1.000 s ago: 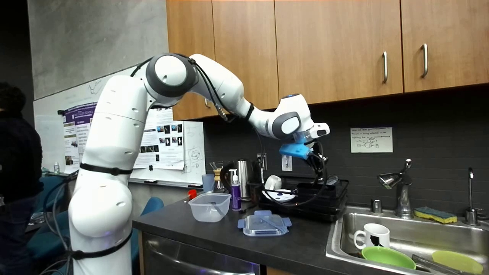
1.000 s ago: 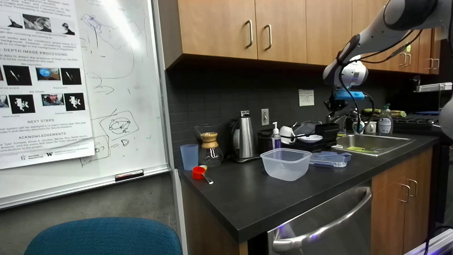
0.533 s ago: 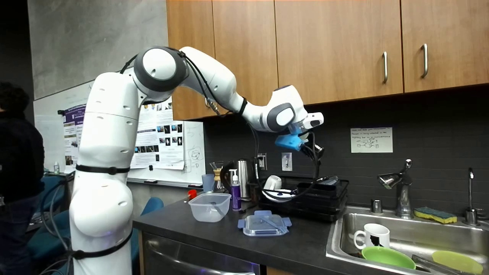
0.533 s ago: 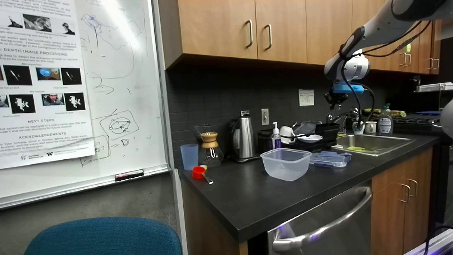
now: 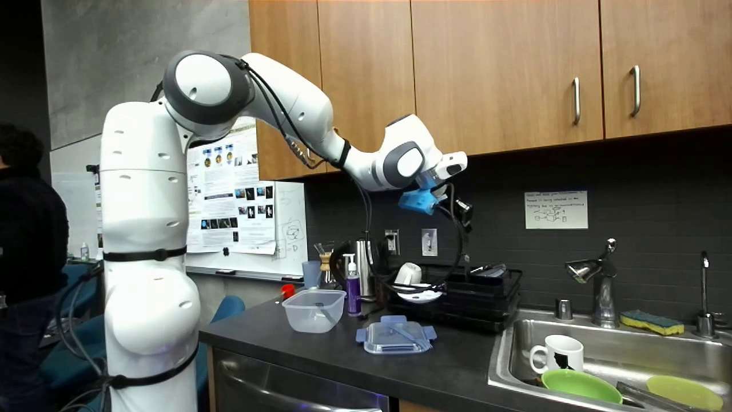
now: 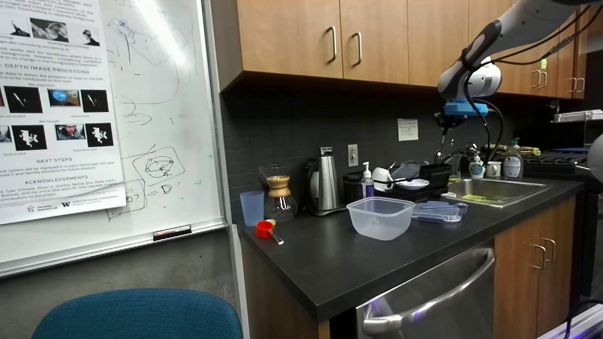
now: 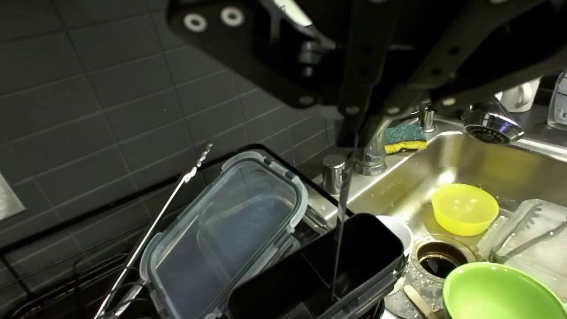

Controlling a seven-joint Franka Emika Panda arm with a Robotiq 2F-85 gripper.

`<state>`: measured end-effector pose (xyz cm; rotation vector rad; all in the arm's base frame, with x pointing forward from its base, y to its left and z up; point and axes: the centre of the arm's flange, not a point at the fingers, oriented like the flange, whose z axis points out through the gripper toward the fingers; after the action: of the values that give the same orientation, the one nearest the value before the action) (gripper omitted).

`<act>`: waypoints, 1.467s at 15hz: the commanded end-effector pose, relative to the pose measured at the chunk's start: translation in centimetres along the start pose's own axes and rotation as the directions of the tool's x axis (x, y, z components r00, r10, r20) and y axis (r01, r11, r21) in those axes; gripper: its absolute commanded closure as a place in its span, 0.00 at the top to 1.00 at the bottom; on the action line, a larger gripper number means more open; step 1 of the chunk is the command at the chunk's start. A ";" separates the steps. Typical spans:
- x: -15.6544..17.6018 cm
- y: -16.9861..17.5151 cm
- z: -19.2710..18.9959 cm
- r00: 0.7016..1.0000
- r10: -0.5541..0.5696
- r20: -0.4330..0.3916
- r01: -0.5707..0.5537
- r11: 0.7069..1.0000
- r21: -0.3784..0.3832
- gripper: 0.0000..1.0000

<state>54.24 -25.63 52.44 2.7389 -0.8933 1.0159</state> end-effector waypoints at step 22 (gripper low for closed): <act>-14.8 -5.0 -11.7 0.972 -0.186 -0.145 0.183 0.982 -0.037 0.01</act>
<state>43.38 -13.24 53.23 2.6429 -0.6741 1.1264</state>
